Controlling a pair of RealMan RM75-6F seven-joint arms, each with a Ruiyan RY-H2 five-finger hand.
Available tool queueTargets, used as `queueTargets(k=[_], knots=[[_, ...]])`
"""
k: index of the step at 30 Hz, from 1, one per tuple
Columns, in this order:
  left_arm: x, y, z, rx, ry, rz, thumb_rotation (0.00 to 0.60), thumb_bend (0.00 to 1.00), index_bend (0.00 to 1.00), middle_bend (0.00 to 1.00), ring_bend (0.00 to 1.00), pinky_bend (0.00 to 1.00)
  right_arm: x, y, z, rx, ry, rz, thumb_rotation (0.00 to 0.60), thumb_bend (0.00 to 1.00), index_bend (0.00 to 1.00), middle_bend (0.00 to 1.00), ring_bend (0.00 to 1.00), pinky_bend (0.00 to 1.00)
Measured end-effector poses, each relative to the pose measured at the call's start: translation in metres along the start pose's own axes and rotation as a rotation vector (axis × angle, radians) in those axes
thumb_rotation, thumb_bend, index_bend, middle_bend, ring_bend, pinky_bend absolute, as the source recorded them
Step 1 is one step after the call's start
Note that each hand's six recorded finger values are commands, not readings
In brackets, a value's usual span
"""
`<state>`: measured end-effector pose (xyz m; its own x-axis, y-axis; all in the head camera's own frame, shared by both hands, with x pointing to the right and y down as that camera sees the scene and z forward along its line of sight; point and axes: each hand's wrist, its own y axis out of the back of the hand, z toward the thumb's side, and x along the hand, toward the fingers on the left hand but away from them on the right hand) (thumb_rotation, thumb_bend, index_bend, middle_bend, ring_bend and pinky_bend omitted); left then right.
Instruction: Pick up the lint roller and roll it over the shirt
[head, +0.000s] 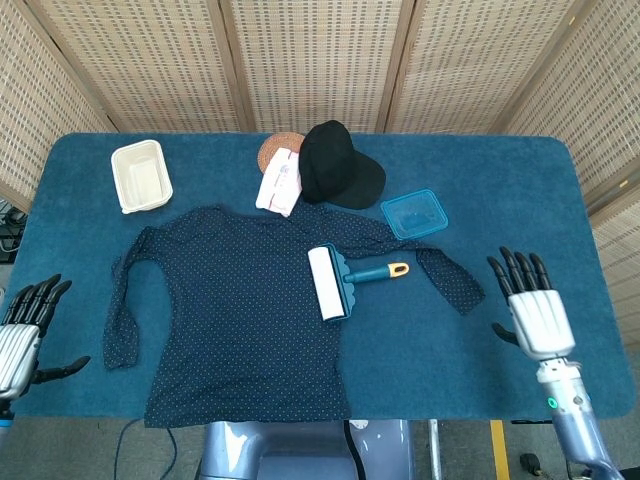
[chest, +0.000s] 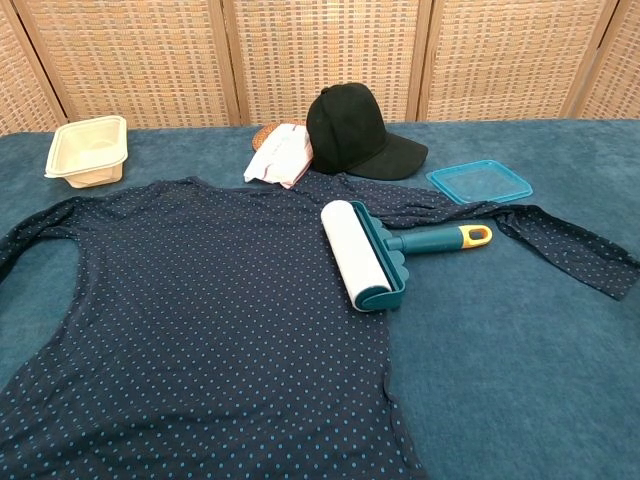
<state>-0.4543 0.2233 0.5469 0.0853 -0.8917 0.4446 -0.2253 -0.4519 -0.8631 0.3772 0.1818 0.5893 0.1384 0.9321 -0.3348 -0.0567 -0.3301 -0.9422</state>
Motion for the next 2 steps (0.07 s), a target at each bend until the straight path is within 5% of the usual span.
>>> queueTargets(k=[2], knots=[[-0.0015,0.0000,0.0002,0.001,-0.001,-0.003,0.600,0.00,0.00,0.00,0.00,0.00,0.0083,0.0019,-0.0071,0.013,-0.009,-0.018,0.600,0.00,0.00,0.00,0.00,0.00]])
